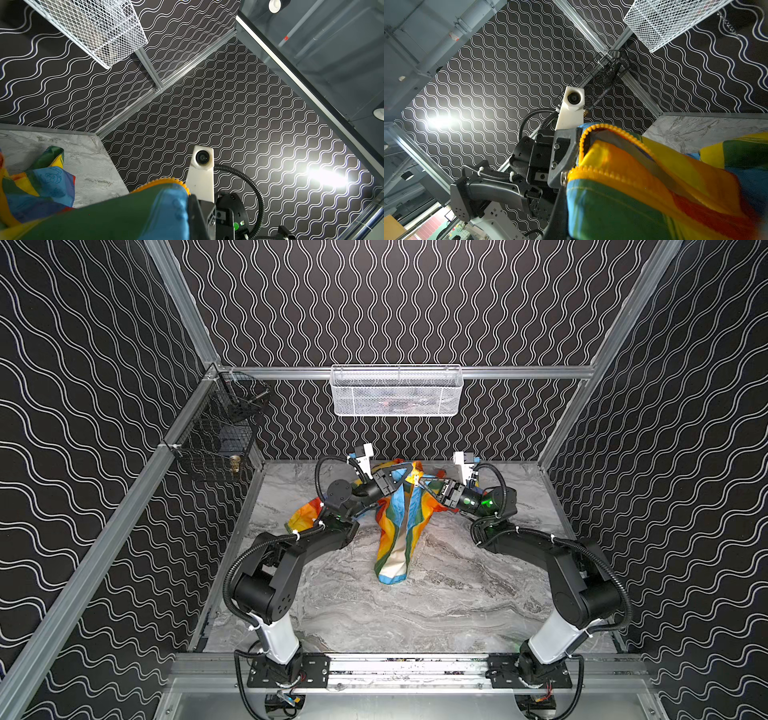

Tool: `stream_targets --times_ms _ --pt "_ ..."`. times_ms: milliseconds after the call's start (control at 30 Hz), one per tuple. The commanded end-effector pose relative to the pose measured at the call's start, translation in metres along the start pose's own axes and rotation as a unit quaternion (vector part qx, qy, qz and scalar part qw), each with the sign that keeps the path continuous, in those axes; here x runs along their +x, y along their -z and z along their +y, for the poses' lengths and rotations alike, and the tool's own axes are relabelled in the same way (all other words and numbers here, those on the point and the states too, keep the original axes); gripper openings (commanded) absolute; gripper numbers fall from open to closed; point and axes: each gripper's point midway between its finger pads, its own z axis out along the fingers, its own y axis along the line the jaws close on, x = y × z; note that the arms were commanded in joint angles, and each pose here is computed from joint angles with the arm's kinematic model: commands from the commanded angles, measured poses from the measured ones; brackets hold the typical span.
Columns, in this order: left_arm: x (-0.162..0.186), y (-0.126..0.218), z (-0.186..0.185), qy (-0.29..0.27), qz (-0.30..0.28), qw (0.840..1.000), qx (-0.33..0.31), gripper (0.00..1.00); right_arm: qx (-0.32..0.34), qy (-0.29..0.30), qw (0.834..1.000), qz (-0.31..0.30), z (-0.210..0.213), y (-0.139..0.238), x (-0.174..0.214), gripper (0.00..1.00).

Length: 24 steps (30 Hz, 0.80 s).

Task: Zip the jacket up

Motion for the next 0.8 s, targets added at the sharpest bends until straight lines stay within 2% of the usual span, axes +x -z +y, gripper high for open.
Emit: stream_targets --times_ms 0,767 --pt "-0.0057 -0.0005 -0.0163 -0.013 -0.010 0.999 0.029 0.00 -0.021 0.024 0.999 -0.013 0.0132 -0.0010 -0.0085 0.00" --pt "-0.0058 -0.0036 -0.0218 -0.017 -0.016 0.999 0.034 0.00 -0.011 0.025 1.000 -0.016 0.0100 -0.0006 -0.0092 0.00"
